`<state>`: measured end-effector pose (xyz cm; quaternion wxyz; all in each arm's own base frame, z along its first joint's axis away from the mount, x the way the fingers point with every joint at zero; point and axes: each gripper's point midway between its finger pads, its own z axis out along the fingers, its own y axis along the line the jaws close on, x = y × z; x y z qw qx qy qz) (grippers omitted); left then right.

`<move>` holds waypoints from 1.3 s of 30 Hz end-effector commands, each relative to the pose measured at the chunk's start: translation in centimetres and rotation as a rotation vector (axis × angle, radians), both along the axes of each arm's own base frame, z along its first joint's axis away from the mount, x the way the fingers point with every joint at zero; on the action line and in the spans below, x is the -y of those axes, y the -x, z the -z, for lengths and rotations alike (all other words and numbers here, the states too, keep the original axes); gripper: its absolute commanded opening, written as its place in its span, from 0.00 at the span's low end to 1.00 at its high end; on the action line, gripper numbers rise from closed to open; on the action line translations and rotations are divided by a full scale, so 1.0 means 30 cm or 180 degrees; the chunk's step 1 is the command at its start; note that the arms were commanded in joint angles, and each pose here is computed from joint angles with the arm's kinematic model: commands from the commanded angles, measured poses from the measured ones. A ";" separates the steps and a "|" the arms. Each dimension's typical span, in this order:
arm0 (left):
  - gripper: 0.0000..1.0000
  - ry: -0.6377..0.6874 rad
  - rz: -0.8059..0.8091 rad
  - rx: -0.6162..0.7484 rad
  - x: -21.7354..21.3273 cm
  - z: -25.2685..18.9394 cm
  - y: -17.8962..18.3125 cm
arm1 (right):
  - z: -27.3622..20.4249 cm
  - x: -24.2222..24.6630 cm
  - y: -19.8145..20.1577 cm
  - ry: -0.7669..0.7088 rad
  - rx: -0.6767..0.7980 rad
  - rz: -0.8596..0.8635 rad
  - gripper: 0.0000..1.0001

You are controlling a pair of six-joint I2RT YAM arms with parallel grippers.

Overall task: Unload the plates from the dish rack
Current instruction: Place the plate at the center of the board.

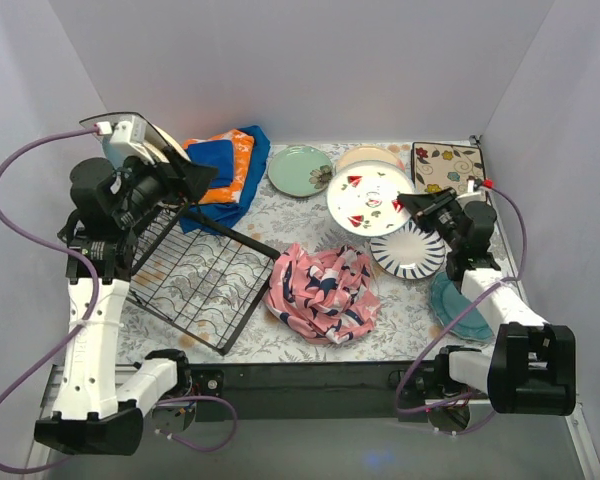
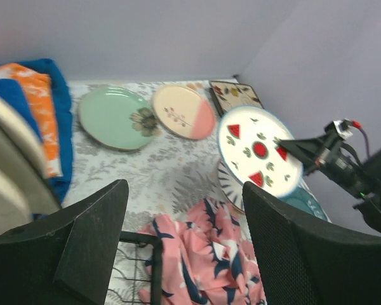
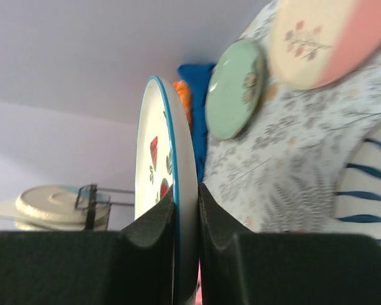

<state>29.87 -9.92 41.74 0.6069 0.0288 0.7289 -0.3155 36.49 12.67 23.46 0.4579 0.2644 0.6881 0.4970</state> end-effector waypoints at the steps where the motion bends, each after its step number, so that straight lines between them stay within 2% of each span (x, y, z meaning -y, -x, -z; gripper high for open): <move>1: 0.71 0.0064 0.0438 0.0092 0.154 0.009 0.048 | -0.017 0.103 -0.003 0.0082 0.0315 0.0019 0.01; 3: 0.71 -0.0014 0.0645 0.0004 0.273 0.061 0.066 | 0.028 0.163 -0.010 0.0131 0.0251 0.0128 0.01; 7: 0.70 0.0029 0.0775 -0.0067 0.318 0.083 0.077 | 0.128 0.257 0.019 0.0279 0.0133 0.0289 0.01; 13: 0.70 0.0007 0.0817 -0.0124 0.362 0.114 0.127 | 0.190 0.383 0.035 0.0510 0.0101 0.0499 0.01; 18: 0.70 0.0283 0.1080 -0.0287 0.464 0.260 0.169 | 0.249 0.434 0.027 0.0586 -0.0013 0.0528 0.01; 21: 0.70 0.0213 0.1100 -0.0435 0.514 0.336 0.151 | 0.287 0.430 0.028 0.0602 -0.0082 0.0432 0.01; 26: 0.70 0.0119 0.1102 -0.0411 0.544 0.344 0.138 | 0.343 0.430 0.030 0.0638 -0.0169 0.0313 0.01; 31: 0.71 0.0208 0.1009 -0.0296 0.514 0.329 0.153 | 0.402 0.460 0.035 0.0604 -0.0285 0.0333 0.01; 38: 0.73 0.0322 0.1141 -0.0299 0.532 0.351 0.177 | 0.448 0.473 0.022 0.0545 -0.0358 0.0278 0.01; 39: 0.73 0.0320 0.1141 -0.0303 0.532 0.354 0.177 | 0.453 0.468 0.022 0.0505 -0.0378 0.0249 0.07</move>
